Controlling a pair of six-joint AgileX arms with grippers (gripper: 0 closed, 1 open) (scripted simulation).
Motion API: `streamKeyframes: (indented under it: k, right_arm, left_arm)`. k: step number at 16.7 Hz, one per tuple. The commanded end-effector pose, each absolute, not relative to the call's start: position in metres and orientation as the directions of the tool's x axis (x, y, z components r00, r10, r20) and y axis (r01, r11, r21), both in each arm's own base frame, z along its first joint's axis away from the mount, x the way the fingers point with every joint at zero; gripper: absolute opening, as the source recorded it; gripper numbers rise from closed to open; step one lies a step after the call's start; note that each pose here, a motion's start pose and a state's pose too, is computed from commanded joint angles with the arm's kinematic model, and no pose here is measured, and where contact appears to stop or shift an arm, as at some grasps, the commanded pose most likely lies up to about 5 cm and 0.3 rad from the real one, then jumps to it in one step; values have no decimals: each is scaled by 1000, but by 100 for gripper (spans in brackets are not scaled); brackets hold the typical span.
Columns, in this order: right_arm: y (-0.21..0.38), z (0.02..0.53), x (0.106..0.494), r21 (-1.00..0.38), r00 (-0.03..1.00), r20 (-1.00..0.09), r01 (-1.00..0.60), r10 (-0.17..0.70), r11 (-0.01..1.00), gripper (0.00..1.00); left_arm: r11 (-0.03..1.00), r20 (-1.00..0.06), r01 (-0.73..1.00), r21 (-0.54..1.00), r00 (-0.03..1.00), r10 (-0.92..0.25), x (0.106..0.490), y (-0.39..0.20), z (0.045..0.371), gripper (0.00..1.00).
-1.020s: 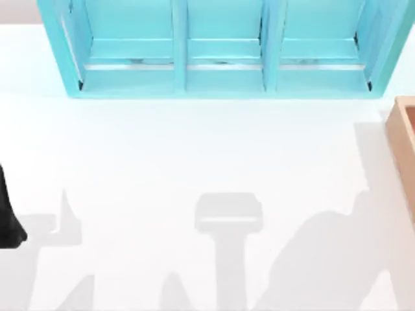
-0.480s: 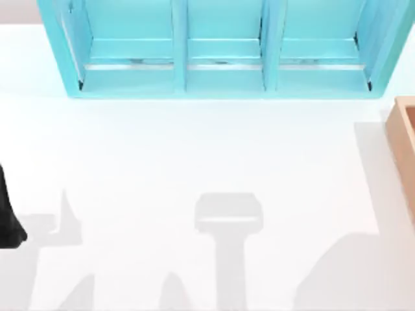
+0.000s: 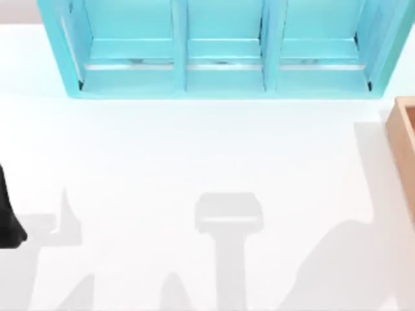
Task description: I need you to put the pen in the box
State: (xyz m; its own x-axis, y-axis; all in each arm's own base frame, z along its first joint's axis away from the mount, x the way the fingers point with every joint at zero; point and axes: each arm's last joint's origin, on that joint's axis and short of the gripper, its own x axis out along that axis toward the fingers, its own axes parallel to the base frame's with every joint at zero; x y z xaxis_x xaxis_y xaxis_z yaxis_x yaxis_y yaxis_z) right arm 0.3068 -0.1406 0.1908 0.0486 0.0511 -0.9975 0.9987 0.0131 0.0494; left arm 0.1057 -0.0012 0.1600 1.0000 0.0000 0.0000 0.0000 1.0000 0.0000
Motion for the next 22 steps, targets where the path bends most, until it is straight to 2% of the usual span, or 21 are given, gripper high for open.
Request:
streamKeyframes:
  k: [3,7,20,22]
  right_arm:
    - [-144,185,303,87,88,-995,996,55,-6,0]
    - [-144,185,303,91,91,-994,996,56,-8,0]
    - [-144,185,303,91,91,-994,996,56,-8,98]
    - [-144,185,303,91,91,-994,996,56,-8,100]
  left_arm:
    - [1000,0,0,0,1000,0,106,-1,160,100]
    - [1000,0,0,0,1000,0,106,-1,160,100]
    - [1000,0,0,0,1000,0,106,-1,160,100]
    - [1000,0,0,0,1000,0,106,-1,160,100]
